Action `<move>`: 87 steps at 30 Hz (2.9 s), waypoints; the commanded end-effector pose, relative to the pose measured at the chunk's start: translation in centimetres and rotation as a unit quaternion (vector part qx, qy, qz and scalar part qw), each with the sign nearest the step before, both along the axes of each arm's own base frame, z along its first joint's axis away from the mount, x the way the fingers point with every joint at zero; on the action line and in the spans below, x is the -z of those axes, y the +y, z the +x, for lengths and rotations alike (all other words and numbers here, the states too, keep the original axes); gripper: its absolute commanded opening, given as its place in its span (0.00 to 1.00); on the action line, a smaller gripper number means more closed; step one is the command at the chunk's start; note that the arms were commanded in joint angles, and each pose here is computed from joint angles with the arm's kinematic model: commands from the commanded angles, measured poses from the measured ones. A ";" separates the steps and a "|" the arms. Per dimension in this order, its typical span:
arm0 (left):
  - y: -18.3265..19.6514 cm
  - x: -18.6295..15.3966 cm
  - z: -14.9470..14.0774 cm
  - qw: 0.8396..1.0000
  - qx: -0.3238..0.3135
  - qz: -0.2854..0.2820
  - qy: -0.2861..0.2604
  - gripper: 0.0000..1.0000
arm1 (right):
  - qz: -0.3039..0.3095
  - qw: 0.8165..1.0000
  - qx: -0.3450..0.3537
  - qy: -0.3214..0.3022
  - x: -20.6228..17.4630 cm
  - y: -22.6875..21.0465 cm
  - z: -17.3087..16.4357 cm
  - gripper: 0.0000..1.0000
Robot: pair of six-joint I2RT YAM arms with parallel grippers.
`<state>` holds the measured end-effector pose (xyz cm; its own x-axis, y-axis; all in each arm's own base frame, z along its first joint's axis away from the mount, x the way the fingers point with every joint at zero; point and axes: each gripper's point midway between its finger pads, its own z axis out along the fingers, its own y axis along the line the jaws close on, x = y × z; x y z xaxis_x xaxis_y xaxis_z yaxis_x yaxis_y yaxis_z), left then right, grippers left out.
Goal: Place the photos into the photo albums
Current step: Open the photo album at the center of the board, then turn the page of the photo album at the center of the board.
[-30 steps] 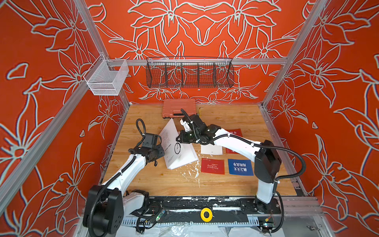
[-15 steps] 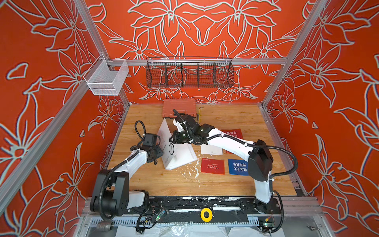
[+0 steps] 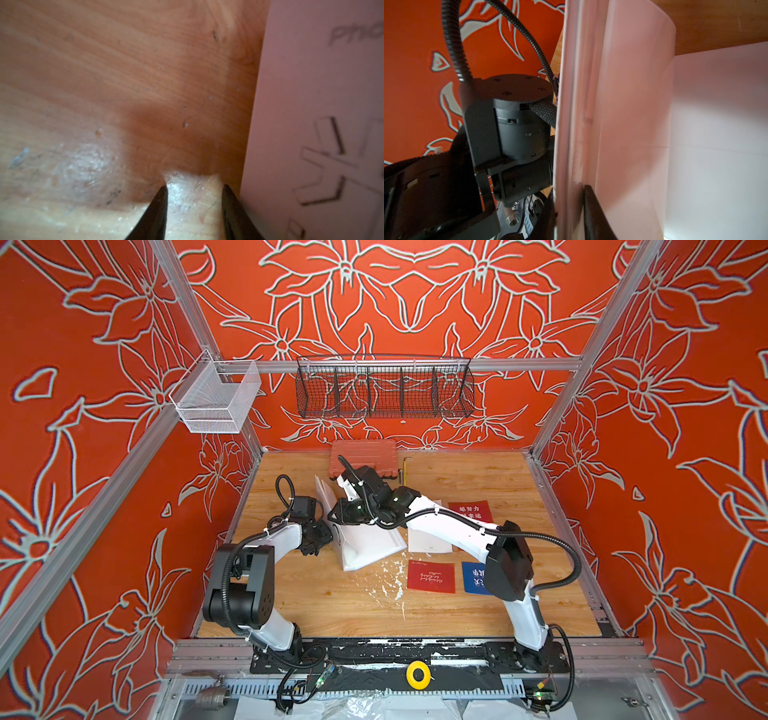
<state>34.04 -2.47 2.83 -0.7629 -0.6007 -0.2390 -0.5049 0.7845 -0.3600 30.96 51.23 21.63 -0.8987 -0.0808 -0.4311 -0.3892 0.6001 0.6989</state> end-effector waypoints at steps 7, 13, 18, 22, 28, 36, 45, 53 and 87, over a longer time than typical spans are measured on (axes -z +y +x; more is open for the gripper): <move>2.2 -3.7 -3.2 0.999 -0.039 0.034 -0.015 0.43 | 0.049 0.996 -0.064 0.030 -1.3 3.6 -4.1 0.25; 4.0 -6.7 -4.8 0.994 -0.078 0.059 -0.057 0.43 | 0.051 0.996 -0.070 0.035 -1.0 4.1 -4.5 0.25; 5.2 -8.5 -6.3 0.990 -0.105 0.068 -0.071 0.43 | 0.048 0.995 -0.078 0.037 -0.6 4.7 -5.6 0.26; 6.4 -13.0 -8.1 0.979 -0.135 0.089 -0.124 0.43 | 0.041 0.995 -0.086 0.036 -0.2 5.1 -6.6 0.26; 7.5 -20.2 -10.3 0.959 -0.151 0.123 -0.204 0.43 | 0.042 0.993 -0.096 0.044 0.4 5.9 -7.7 0.31; 5.7 -18.3 -8.6 0.975 -0.111 0.082 -0.174 0.45 | 0.047 0.992 -0.109 0.034 -0.5 6.0 -8.4 0.50; 3.1 -11.6 -7.9 0.990 -0.087 0.006 -0.109 0.45 | -0.013 0.999 -0.036 0.019 1.8 -2.3 -3.7 0.56; 2.1 -6.3 -9.6 0.993 -0.105 -0.023 -0.039 0.45 | -0.046 0.997 -0.034 0.049 6.1 -7.9 0.6 0.66; 2.7 1.4 -8.0 0.987 -0.094 0.046 0.119 0.47 | -0.097 0.990 -0.018 0.100 15.0 -12.9 3.7 0.65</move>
